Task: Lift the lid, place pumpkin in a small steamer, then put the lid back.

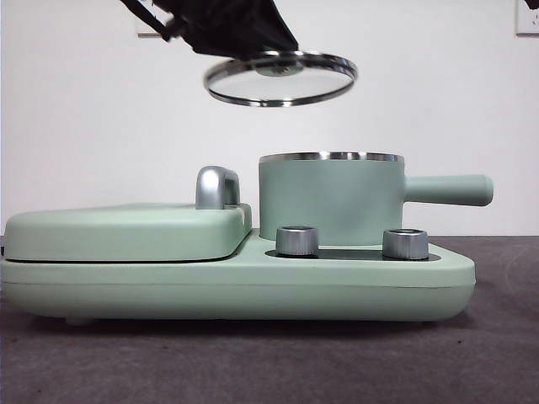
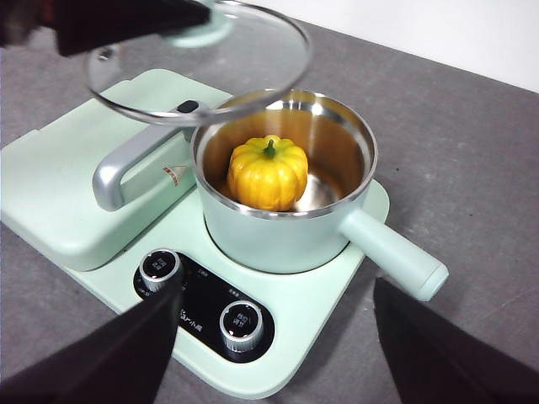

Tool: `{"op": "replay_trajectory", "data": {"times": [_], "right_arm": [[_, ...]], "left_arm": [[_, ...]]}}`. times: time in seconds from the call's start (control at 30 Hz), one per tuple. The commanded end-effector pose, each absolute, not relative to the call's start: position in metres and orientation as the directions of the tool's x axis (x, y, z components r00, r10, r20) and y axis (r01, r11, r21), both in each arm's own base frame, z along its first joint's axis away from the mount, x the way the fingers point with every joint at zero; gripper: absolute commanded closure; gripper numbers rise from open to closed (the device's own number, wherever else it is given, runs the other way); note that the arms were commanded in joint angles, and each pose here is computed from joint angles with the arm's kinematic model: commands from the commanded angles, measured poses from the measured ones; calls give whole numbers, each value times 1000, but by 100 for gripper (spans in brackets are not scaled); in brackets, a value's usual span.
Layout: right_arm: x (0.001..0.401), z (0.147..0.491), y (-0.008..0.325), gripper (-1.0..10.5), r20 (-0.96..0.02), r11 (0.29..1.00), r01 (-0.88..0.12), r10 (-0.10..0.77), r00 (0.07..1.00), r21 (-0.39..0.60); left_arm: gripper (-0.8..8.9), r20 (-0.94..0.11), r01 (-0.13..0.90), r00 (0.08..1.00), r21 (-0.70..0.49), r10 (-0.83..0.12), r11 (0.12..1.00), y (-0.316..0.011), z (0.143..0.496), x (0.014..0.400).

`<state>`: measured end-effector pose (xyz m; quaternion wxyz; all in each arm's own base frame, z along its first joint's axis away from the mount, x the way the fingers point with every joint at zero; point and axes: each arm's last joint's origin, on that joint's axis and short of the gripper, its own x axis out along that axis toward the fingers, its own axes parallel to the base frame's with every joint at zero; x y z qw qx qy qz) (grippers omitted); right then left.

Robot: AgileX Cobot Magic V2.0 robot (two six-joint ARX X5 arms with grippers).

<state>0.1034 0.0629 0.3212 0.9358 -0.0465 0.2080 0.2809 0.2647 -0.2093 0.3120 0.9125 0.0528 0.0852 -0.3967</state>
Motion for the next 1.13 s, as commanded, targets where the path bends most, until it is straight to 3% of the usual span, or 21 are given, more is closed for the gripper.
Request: {"op": "replay_trajectory", "data": {"times": [0.03, 0.4, 1.13], "right_arm": [[104, 322, 64, 598, -412, 840, -540, 513, 753, 57], [103, 320, 64, 598, -431, 842, -535, 508, 746, 66], [103, 319, 63, 598, -445, 843, -534, 504, 740, 66]], "left_arm": [[804, -144, 746, 663, 35, -735, 665, -221, 317, 268], [804, -120, 763, 645, 62, -755, 643, -247, 300, 285], [804, -124, 783, 622, 94, -773, 615, -261, 270, 300]]}}
